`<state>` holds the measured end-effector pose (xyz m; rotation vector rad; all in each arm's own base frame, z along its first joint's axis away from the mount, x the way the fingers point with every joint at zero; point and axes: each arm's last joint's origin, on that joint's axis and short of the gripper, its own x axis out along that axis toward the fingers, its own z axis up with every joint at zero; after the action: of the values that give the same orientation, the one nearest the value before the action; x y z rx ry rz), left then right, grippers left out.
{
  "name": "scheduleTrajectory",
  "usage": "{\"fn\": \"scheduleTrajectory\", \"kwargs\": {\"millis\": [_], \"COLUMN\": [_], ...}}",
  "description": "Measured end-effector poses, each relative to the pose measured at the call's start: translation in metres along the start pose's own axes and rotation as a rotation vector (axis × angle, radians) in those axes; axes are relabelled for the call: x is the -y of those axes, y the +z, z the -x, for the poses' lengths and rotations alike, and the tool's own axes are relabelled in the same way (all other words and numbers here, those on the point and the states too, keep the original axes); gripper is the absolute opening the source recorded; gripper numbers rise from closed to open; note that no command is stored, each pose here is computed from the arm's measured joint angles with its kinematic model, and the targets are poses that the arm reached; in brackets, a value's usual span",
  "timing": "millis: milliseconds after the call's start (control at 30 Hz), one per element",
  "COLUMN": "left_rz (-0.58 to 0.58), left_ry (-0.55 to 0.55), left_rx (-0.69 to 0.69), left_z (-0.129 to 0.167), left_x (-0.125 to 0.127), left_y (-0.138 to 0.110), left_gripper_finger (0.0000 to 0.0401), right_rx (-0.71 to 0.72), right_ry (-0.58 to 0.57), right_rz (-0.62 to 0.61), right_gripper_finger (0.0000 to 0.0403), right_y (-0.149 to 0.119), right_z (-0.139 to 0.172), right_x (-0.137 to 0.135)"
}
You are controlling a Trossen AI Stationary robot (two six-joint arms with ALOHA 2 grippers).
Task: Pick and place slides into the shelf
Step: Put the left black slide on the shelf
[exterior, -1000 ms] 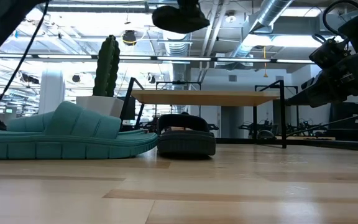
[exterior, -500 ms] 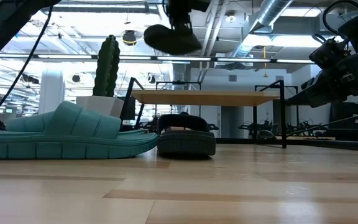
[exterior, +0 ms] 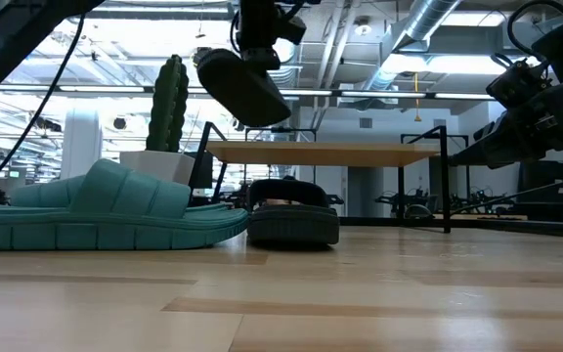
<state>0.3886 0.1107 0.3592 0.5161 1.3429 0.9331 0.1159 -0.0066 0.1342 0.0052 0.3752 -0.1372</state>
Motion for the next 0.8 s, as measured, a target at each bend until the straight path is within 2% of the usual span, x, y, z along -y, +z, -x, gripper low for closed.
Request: {"fn": "scheduleTrajectory", "kwargs": {"millis": [333,533,633,800], "left_rz": [0.011,0.029,0.072,0.247], "left_ry": [-0.016,0.006,0.008,0.025], "left_rx": [0.002,0.055,0.094,0.177], "left_z": [0.000,0.020,0.035,0.060], "left_x": [-0.002,-0.016,-0.032,-0.063], "left_y": [-0.001,-0.010,-0.020,-0.040], "left_gripper_finger": [0.0000,0.0000,0.0000,0.0000], "right_rx": [0.000,0.000,0.000,0.000], "right_ry": [0.000,0.000,0.000,0.000], "right_rz": [0.000,0.000,0.000,0.000], "right_gripper_finger": [0.0000,0.0000,0.0000,0.0000], "right_y": [0.000,0.000,0.000,0.000], "right_z": [0.000,0.000,0.000,0.000], "right_x": [0.000,0.000,0.000,0.000]}}
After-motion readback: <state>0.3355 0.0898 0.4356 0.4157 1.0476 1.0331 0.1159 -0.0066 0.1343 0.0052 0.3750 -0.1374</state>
